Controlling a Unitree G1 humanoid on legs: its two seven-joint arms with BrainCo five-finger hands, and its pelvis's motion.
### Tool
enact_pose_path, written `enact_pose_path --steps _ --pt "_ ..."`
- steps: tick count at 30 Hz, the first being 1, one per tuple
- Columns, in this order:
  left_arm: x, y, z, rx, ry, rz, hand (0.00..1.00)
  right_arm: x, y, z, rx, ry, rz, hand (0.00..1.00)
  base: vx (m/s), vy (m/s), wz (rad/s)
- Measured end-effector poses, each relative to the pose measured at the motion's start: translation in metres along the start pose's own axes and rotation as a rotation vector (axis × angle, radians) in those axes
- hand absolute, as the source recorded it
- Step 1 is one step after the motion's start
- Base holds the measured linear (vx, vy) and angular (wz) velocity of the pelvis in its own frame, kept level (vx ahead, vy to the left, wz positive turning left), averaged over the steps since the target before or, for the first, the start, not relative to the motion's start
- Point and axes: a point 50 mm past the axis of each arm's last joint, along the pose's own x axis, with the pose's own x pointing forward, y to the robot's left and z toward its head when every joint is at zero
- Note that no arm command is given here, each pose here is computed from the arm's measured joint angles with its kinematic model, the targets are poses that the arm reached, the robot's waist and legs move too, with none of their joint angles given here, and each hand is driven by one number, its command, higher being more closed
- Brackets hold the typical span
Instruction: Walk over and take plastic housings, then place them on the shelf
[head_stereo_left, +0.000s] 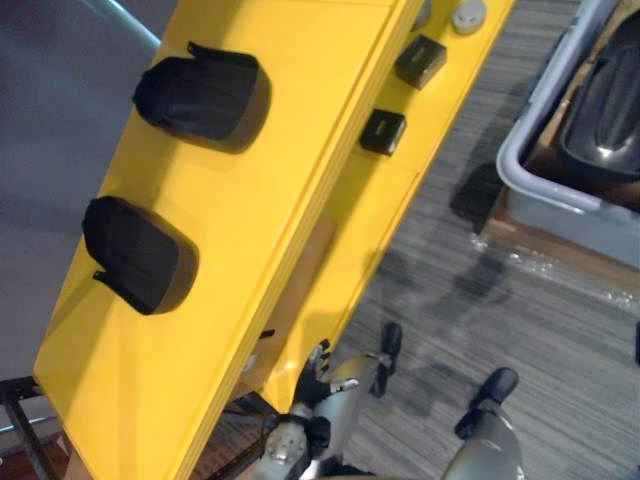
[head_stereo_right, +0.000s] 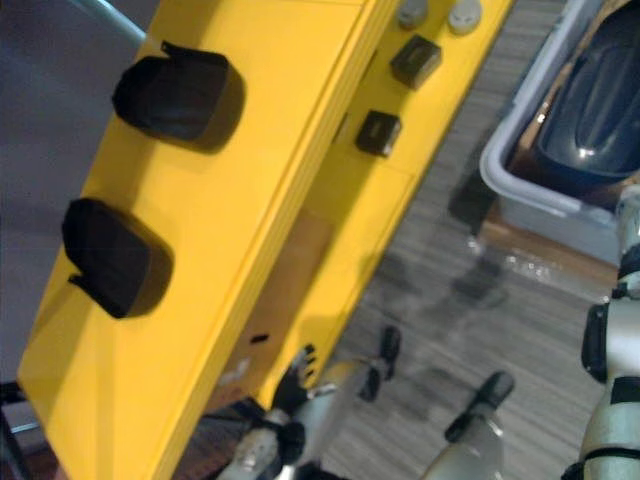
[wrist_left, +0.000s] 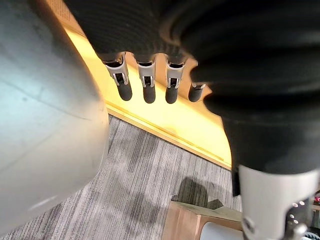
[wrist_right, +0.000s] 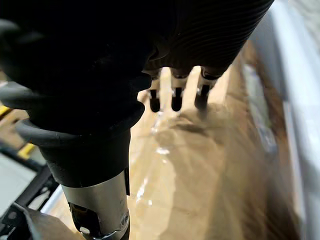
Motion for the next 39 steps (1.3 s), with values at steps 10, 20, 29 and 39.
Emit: enact_pose_path --steps 10,20,29,39 --pt "-0.001 0.000 0.002 -0.034 -0.015 0.009 0.00 0.000 -0.009 0.002 -0.003 0.010 -0.138 0.00 0.00 0.001 0.01" --pt "-0.010 0.000 -0.003 -0.057 -0.009 0.019 0.00 0.000 -0.024 0.027 0.100 -0.032 -0.296 0.00 0.00 0.002 -0.01" --pt "-0.012 0.001 -0.005 -0.092 0.003 0.013 0.00 -0.013 -0.033 0.085 0.266 -0.304 -0.316 0.00 0.00 0.000 -0.06" --pt "-0.007 0.001 -0.002 -0.081 -0.005 -0.008 0.00 -0.014 -0.013 0.082 0.169 -0.346 -0.092 0.00 0.04 -0.005 0.06"
